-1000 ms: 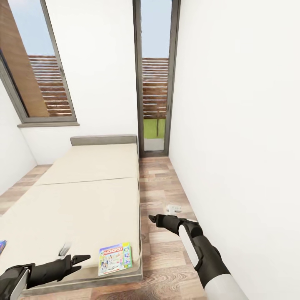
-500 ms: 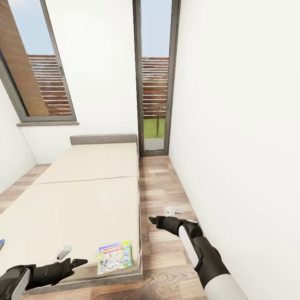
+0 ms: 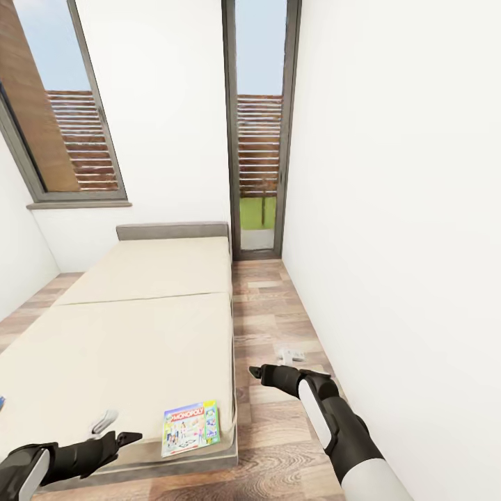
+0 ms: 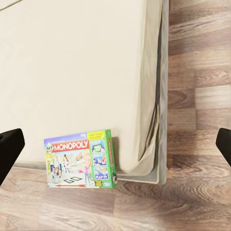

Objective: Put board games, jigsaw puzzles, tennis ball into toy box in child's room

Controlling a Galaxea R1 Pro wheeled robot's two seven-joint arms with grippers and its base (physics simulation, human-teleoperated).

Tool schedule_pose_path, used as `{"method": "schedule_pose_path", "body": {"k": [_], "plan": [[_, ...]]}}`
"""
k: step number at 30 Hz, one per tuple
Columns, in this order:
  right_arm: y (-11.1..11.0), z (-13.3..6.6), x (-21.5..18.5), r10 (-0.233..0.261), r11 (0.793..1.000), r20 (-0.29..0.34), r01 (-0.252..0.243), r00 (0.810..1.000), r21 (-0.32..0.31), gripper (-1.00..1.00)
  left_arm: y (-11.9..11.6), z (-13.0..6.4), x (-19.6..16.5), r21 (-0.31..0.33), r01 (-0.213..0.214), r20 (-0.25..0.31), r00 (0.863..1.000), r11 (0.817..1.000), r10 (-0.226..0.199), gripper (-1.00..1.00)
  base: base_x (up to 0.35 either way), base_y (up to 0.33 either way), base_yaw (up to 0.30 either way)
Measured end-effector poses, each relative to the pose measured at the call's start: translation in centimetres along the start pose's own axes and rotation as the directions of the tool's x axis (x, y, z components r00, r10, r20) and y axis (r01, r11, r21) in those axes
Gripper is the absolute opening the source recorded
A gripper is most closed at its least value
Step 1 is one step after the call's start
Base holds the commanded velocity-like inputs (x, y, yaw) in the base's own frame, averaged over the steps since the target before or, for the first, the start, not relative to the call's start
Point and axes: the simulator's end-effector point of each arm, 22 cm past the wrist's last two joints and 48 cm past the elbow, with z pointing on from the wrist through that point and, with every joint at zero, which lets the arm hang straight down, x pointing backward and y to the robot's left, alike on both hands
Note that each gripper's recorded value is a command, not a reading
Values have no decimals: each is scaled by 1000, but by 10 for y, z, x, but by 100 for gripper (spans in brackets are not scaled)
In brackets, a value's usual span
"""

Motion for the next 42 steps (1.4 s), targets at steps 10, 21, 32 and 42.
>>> {"method": "schedule_pose_path", "body": {"k": [10, 21, 32, 42], "plan": [[-8, 10, 9, 1, 1000, -1, -1, 1000, 3, 100, 24, 15, 1, -56, -21, 35, 999, 998, 23, 100, 0, 0, 0], [-21, 26, 34, 14, 1000, -36, -14, 999, 12, 100, 43, 35, 10, -105, -14, 31, 999, 994, 18, 100, 0, 0, 0], [-30, 38, 47, 15, 1000, -40, -14, 999, 14, 100, 51, 52, 14, -101, -27, 45, 998, 994, 32, 100, 0, 0, 0], [-37, 48, 58, 15, 1000, -40, -15, 999, 13, 100, 57, 69, 20, -93, -34, 48, 998, 995, 38, 100, 0, 0, 0]]}}
